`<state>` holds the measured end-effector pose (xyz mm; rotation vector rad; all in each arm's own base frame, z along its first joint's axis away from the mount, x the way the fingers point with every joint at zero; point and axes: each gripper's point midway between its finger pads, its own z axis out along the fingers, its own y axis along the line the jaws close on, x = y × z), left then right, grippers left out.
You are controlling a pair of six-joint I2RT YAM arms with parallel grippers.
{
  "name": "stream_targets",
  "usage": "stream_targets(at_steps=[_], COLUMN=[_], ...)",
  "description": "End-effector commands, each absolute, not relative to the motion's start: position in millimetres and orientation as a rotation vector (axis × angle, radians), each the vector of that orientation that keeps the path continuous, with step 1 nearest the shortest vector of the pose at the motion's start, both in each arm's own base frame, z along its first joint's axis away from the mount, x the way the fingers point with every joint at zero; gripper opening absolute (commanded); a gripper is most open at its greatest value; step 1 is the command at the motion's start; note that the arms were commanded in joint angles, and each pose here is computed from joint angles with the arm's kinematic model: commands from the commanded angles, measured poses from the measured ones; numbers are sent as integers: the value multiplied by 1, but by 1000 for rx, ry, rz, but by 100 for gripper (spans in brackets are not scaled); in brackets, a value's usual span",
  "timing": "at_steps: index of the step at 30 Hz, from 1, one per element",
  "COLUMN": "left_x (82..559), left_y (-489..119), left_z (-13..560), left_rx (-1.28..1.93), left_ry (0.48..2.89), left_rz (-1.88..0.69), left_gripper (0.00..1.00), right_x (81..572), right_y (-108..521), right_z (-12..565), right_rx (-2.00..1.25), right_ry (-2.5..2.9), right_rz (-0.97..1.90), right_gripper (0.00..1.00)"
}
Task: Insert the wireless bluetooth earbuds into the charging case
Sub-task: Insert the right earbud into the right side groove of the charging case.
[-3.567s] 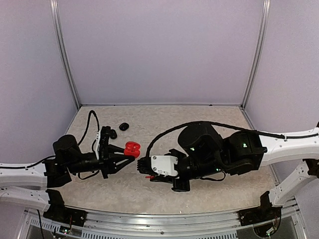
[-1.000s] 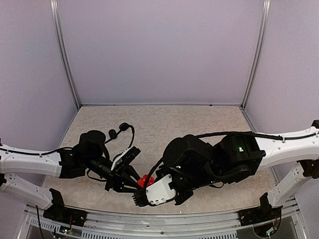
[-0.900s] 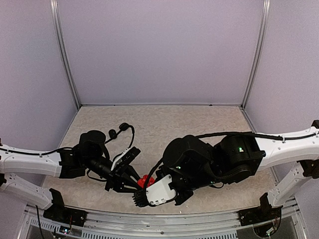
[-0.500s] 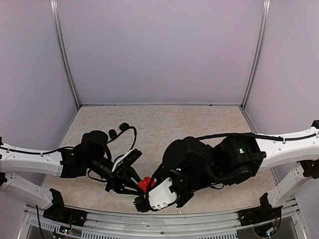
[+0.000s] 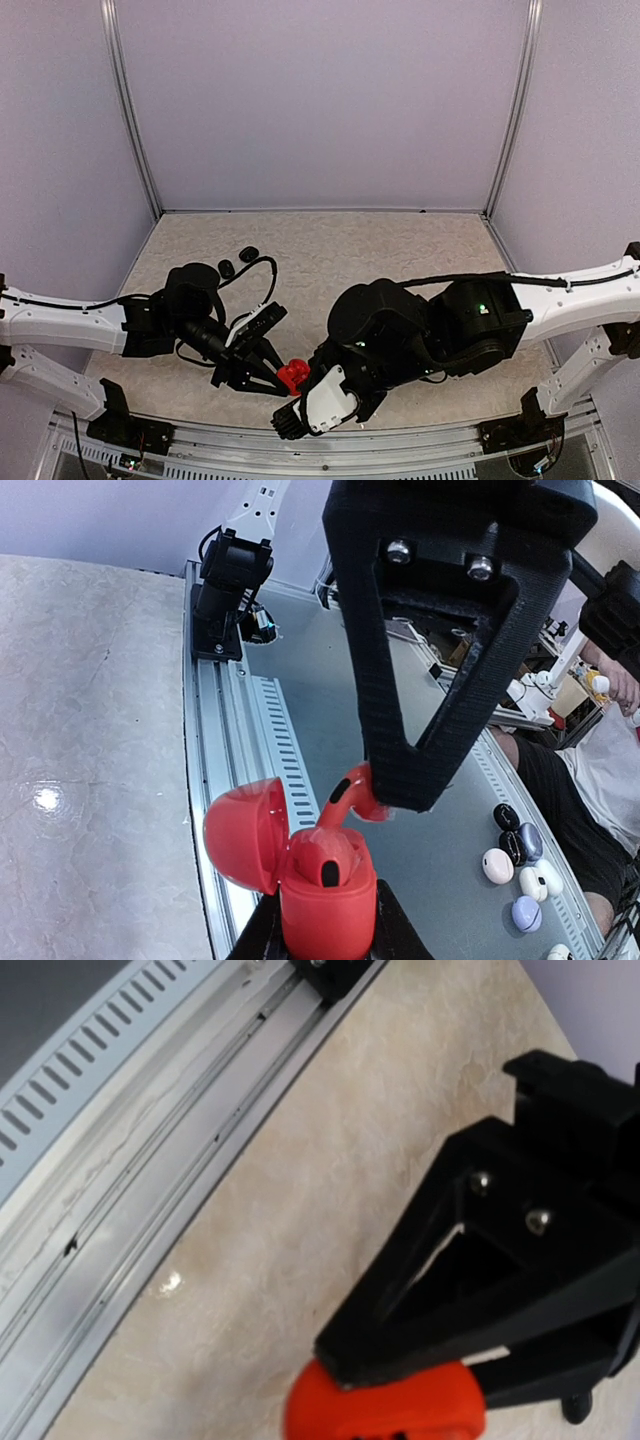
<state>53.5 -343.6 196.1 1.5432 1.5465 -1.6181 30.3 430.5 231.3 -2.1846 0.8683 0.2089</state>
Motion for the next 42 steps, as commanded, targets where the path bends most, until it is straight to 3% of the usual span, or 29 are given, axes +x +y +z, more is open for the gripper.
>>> stream_targets(at_steps=[1, 28, 32, 38, 42], left_x=[40, 73, 79, 88, 89], left_y=[-348, -337, -335, -336, -338], left_z=[238, 253, 257, 257, 254], left_rx=[1590, 1428, 1397, 1393, 1397], left_ry=[1295, 1249, 1236, 1242, 1258], left_rz=[-1659, -1481, -1428, -1335, -1308], left_gripper=[0, 0, 0, 0, 0], right_x=[33, 61, 72, 78, 80], right_y=[443, 417, 419, 420, 425], right_z=[248, 293, 307, 308, 305], right_rx=[-2106, -1824, -1743, -1727, -1743], right_ry=[804, 900, 953, 1023, 1059], right_rz=[203, 238, 237, 288, 291], right_gripper=[3, 0, 6, 25, 29])
